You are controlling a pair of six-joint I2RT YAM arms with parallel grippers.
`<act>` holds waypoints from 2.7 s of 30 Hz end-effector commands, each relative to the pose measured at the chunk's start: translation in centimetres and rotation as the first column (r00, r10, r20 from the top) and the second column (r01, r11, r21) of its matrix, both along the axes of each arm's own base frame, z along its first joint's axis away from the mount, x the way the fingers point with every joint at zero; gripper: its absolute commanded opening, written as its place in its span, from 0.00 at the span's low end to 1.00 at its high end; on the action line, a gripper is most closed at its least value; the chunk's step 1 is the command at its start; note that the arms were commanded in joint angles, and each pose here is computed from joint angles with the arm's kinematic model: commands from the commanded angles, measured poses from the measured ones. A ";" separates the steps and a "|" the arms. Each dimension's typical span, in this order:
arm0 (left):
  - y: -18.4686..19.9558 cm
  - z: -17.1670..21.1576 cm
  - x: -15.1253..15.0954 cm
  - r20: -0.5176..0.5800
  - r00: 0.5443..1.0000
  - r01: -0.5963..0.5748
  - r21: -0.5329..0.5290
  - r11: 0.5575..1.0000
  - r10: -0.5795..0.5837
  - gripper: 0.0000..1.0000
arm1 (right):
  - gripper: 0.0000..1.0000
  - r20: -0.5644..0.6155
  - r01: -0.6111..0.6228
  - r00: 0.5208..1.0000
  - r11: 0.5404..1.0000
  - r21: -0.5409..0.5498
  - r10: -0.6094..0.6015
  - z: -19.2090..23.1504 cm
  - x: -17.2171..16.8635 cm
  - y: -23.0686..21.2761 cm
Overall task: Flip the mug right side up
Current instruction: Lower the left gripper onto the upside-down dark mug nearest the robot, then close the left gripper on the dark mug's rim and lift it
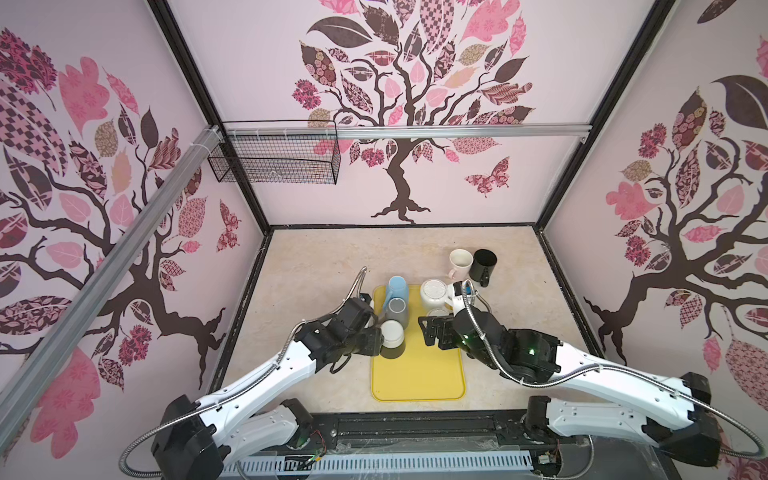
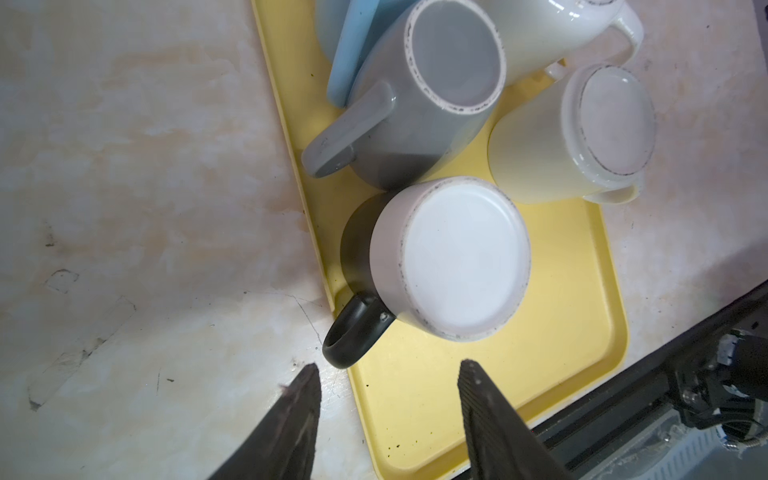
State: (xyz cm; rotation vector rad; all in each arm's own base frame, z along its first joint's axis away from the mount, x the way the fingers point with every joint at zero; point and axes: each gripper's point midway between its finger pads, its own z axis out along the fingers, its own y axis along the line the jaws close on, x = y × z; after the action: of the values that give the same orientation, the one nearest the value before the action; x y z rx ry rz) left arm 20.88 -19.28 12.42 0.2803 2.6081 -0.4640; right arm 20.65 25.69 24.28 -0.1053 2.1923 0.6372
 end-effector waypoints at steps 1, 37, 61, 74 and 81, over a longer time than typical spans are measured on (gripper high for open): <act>0.6 -1.0 0.5 0.022 0.999 -0.046 0.017 0.999 0.045 0.60 | 0.97 0.022 0.012 1.000 1.000 -0.009 -0.011 0.3 0.1 -0.7; -3.5 -3.6 -0.1 -0.022 0.988 0.153 -0.051 0.987 -0.155 0.64 | 0.98 0.021 0.008 1.000 1.000 0.011 -0.009 -0.8 0.2 -0.2; -5.0 -5.4 -1.6 -0.035 0.975 0.213 -0.121 0.970 -0.219 0.53 | 0.99 0.009 0.002 1.000 1.000 0.020 -0.002 -1.4 0.0 -0.2; -5.7 -6.1 -3.3 -0.062 0.963 0.254 -0.118 0.960 -0.262 0.50 | 0.99 0.019 0.010 1.000 0.999 0.033 -0.011 -1.8 -0.3 -1.1; -4.6 -4.4 -1.4 0.014 0.977 0.211 -0.019 0.977 -0.211 0.46 | 0.99 0.034 0.018 0.999 0.999 0.042 -0.020 -1.7 -0.3 -1.5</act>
State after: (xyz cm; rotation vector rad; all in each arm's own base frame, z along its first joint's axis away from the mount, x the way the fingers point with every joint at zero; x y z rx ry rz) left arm 18.22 -23.94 6.34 0.5585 2.6279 -0.6204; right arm 20.03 24.60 21.98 -0.0995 2.1753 0.6649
